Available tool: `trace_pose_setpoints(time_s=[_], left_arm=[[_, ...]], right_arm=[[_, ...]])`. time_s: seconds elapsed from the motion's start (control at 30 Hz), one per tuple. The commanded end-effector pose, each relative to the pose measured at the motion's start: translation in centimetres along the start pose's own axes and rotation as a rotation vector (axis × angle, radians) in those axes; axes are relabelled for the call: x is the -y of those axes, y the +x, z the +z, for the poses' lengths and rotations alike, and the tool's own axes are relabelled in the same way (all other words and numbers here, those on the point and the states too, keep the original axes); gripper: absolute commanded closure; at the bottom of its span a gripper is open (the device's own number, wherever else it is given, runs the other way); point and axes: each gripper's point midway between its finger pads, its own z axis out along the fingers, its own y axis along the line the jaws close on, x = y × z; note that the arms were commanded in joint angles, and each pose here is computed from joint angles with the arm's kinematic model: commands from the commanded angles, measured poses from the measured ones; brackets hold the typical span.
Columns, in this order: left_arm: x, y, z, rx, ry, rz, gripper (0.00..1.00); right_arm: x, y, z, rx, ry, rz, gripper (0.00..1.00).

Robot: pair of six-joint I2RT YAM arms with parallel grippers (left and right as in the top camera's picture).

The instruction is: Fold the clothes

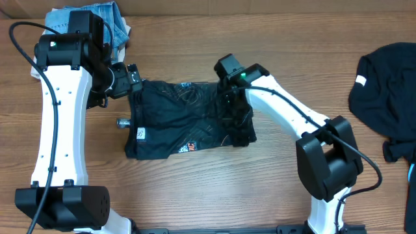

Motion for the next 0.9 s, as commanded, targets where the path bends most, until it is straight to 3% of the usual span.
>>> trace_pose_setpoints(time_s=[0.0, 0.23, 0.47, 0.67, 0.73, 0.77, 0.8, 0.87], left_arm=[[0.0, -0.2, -0.6, 0.024, -0.002, 0.0, 0.0], [0.0, -0.3, -0.6, 0.024, -0.002, 0.0, 0.0], [0.0, -0.2, -0.6, 0.023, -0.002, 0.0, 0.0], [0.0, -0.1, -0.6, 0.019, -0.003, -0.001, 0.0], [-0.1, 0.0, -0.6, 0.013, -0.006, -0.001, 0.0], [-0.1, 0.0, -0.6, 0.013, -0.005, -0.001, 0.0], [-0.1, 0.0, -0.6, 0.013, -0.005, -0.001, 0.0], [-0.1, 0.0, -0.6, 0.013, -0.005, -0.001, 0.0]], right_arm=[[-2.3, -1.2, -2.7, 0.094, -0.031, -0.028, 0.96], [-5.1, 0.2, -2.5, 0.081, -0.053, -0.068, 0.96], [-5.5, -1.4, -2.4, 0.152, -0.052, 0.053, 0.96], [-8.4, 0.0, -1.0, 0.145, -0.063, -0.021, 0.96], [-8.5, 0.2, -0.6, 0.137, -0.059, -0.023, 0.9], [-8.5, 0.1, -0.6, 0.138, -0.06, -0.023, 0.48], [-8.5, 0.1, -0.6, 0.139, -0.059, -0.024, 0.32], [-8.6, -0.3, -0.7, 0.153, -0.069, -0.023, 0.3]])
